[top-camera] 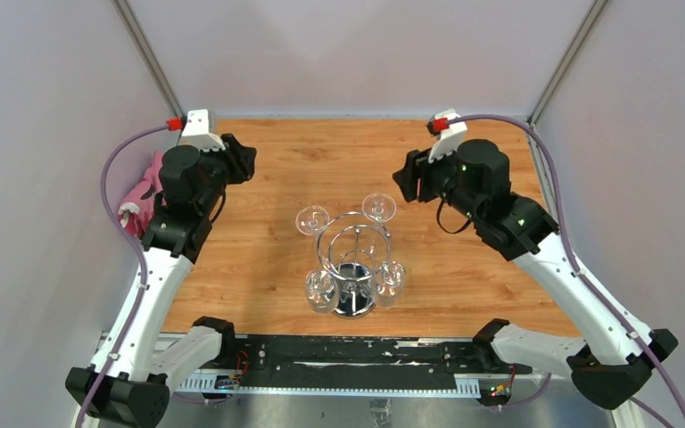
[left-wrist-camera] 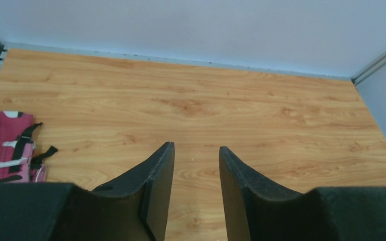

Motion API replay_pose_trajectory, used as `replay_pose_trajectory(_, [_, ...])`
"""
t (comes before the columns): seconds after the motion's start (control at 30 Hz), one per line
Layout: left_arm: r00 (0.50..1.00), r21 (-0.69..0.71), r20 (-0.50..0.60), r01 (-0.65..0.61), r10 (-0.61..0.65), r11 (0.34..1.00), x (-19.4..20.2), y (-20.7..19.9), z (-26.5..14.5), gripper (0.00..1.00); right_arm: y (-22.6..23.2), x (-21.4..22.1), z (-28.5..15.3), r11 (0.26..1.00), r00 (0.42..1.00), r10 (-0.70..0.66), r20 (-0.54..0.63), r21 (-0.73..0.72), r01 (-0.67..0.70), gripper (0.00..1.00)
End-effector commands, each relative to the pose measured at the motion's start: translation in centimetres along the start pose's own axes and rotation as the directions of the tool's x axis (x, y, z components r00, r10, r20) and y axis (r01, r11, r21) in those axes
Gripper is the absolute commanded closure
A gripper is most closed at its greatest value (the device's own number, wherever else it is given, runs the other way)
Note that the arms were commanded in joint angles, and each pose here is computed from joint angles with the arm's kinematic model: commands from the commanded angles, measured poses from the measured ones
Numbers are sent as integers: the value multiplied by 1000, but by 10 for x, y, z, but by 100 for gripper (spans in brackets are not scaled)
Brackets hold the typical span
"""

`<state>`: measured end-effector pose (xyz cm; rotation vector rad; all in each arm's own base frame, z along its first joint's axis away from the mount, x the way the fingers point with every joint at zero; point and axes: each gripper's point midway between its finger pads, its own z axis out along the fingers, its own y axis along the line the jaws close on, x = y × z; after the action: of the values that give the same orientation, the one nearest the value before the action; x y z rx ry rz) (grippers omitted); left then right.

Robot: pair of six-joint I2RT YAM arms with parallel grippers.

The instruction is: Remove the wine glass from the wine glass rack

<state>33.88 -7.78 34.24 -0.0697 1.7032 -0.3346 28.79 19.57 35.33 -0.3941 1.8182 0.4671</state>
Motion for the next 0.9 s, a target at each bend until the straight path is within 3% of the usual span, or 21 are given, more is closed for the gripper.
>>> replay_pose_trajectory(0.0, [999,-23,33,-2,2,1000,-6,4,-6,54,38,13,-19,994,993,-101,-62,-56,97,44])
replay_pose_trajectory(0.33, [999,0,49,20,-20,1000,-10,-1,-17,48,118,42,-44,951,965,-245,-92,-219,220,41])
replay_pose_trajectory(0.87, [998,4,56,28,-28,1000,-11,-2,-25,46,143,70,-35,940,962,-248,-115,-267,211,42])
